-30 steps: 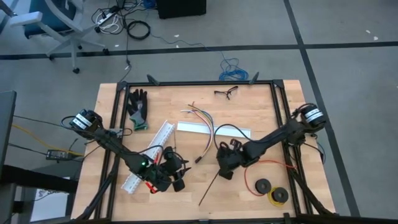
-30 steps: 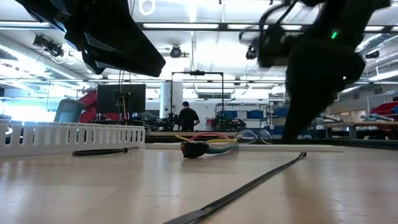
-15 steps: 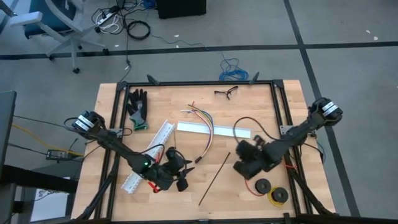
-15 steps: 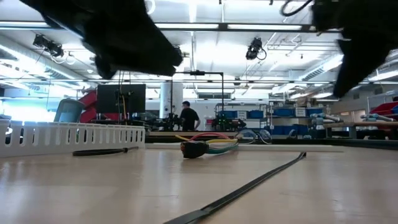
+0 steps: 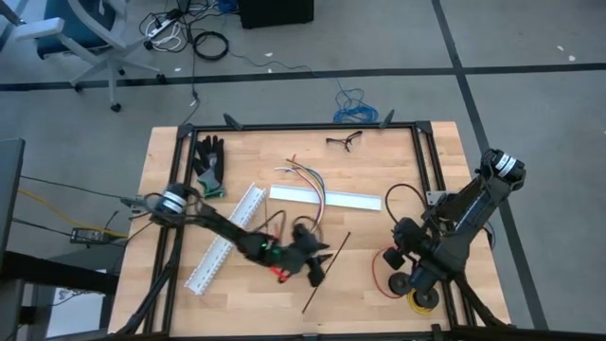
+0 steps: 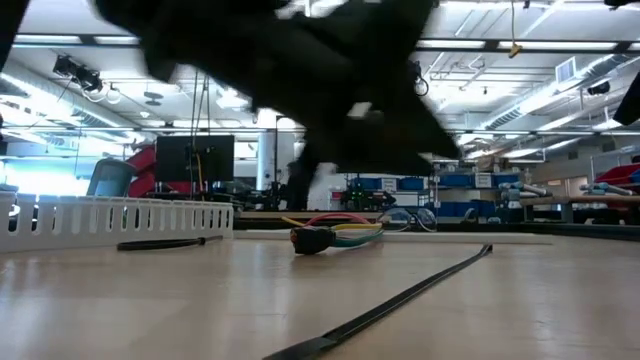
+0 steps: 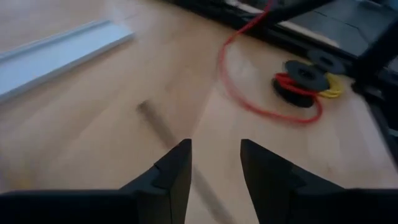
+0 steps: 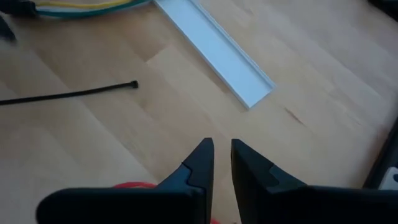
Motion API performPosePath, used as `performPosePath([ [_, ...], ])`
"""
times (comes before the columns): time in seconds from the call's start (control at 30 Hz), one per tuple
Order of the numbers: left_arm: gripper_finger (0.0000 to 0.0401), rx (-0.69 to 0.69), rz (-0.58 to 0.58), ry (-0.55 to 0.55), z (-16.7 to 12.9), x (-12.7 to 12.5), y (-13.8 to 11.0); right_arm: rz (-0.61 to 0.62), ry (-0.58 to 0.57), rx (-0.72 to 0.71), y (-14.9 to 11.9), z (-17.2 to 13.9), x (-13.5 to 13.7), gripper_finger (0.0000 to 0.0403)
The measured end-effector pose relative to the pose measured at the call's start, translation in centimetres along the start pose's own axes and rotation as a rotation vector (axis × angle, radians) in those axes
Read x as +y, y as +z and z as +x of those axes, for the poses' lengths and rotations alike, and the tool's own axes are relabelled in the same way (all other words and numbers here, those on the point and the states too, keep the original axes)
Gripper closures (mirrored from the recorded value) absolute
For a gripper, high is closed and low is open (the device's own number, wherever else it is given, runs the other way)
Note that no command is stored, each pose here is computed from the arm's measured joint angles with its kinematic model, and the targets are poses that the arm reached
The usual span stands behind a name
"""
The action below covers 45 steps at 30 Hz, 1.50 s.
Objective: Ziptie cables
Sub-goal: Wrap the cables together using a zip tie
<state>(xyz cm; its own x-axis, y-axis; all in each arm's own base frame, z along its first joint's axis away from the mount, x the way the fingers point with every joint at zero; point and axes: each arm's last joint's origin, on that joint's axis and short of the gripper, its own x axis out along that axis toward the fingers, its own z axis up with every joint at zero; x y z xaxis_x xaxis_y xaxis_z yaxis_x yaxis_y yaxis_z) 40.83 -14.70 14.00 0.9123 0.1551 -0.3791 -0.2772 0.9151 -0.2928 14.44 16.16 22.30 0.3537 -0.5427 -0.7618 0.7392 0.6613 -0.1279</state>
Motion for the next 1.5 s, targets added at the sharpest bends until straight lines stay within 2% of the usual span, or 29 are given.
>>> performPosePath([
  [0.1,0.0254,0.043,0.062,0.028,2.6,-0.6,0.9,-0.007,-0.003,-0.007,0.0,0.0,0.0,0.0361],
  [0.27,0.0254,0.189,0.117,0.196,5.2,-0.4,2.7,-0.031,-0.003,-0.009,0.0,0.0,-0.1,0.036],
  [0.4,0.0254,0.209,0.121,0.214,6.9,-0.2,3.8,-0.042,-0.004,-0.011,0.0,0.0,-0.1,0.0361],
  [0.5,0.0254,0.229,0.12,0.195,8.1,0.2,3.9,-0.045,-0.005,-0.013,0.0,0.0,-0.1,0.0362],
  [0.73,0.0257,0.293,0.041,0.254,9.8,2.3,2.5,-0.046,-0.002,-0.013,0.0,-0.1,-0.1,0.036],
  [0.83,0.0289,0.313,0.039,0.272,9.8,2.7,2.4,-0.043,0.003,-0.021,0.0,-0.1,0.0,0.036],
  [0.93,0.0368,0.315,0.097,0.255,9.8,2.6,2.6,-0.04,0.014,-0.051,0.1,-0.1,0.0,0.036],
  [0.97,0.0384,0.31,0.123,0.24,9.8,2.4,2.6,-0.039,0.018,-0.061,0.1,-0.1,0.1,0.036],
  [1.1,0.0397,0.26,0.233,0.279,9.1,1.5,2.7,-0.035,0.033,-0.109,0.1,0.0,0.3,0.036],
  [1.2,0.0398,0.2,0.296,0.351,7.6,0.3,4.0,-0.019,0.058,-0.144,-0.4,0.2,0.5,0.036],
  [1.37,0.0399,0.12,0.398,0.461,4.3,-1.8,6.1,0.043,0.102,-0.179,-2.6,0.9,-0.4,0.0363],
  [1.5,0.04,0.03,0.418,0.47,1.2,-3.7,8.3,0.127,0.17,-0.168,-4.7,1.9,-0.8,0.0367],
])
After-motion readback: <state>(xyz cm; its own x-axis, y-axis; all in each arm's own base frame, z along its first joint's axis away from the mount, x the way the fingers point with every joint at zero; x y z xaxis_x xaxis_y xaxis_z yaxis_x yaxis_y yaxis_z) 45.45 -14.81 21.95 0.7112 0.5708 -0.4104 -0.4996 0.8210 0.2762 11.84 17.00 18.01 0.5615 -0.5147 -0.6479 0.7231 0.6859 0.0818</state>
